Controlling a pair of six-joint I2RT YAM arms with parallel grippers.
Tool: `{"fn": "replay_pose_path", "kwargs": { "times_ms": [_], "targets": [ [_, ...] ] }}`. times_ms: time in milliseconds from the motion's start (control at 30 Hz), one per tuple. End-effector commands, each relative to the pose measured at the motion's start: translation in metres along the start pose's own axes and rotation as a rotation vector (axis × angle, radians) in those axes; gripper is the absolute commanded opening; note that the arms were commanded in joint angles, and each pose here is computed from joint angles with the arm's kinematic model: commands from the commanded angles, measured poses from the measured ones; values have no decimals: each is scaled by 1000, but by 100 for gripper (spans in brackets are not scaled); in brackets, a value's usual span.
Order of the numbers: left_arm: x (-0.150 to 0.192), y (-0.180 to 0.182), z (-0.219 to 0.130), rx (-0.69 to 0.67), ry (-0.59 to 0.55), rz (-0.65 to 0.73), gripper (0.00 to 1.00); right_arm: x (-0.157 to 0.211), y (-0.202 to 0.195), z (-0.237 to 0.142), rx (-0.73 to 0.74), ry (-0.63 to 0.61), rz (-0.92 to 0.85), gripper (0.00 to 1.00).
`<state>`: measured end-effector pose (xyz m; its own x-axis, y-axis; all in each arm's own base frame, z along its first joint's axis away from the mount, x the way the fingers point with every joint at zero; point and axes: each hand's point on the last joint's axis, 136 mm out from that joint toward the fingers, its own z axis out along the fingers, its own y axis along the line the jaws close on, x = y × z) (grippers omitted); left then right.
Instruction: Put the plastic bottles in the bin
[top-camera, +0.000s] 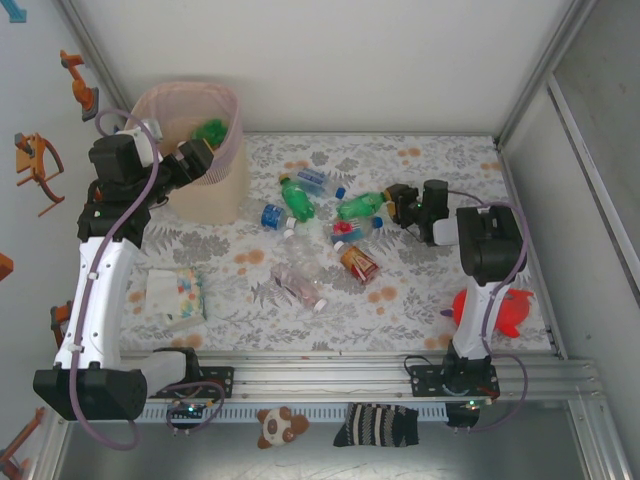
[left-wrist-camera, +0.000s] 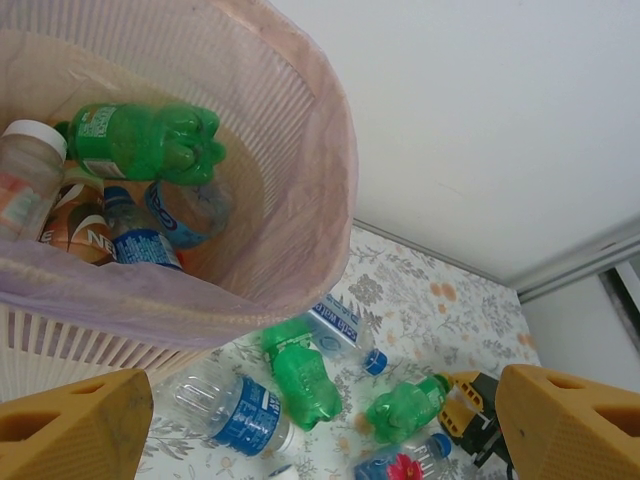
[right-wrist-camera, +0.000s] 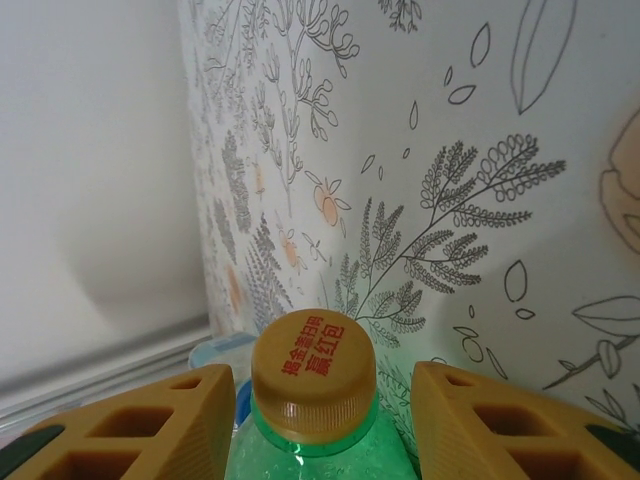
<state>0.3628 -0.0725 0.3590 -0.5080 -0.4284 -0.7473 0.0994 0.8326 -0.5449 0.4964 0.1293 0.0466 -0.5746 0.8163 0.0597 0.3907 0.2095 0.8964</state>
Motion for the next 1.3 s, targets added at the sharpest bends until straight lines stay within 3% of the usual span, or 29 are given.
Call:
{"fn": "replay_pose_path", "kwargs": {
  "times_ms": [0, 500, 833, 1067, 1267],
  "targets": [
    [-11, -4, -8, 0, -30, 29, 88, 3, -11, 3, 79, 14, -7, 48],
    [-14, 4, -13, -23, -41, 24, 89, -7, 2, 17, 41, 9, -8, 43],
    [-15, 3, -17, -21, -51, 21, 89, -8, 10, 12, 18, -7, -14, 32],
    [-15, -10, -19, 53, -59, 33, 88, -8, 46, -6, -43, -33, -76, 26],
    [-12, -28, -19, 160, -54, 54, 88, 0, 91, -34, -79, -34, -255, 25]
  ]
}}
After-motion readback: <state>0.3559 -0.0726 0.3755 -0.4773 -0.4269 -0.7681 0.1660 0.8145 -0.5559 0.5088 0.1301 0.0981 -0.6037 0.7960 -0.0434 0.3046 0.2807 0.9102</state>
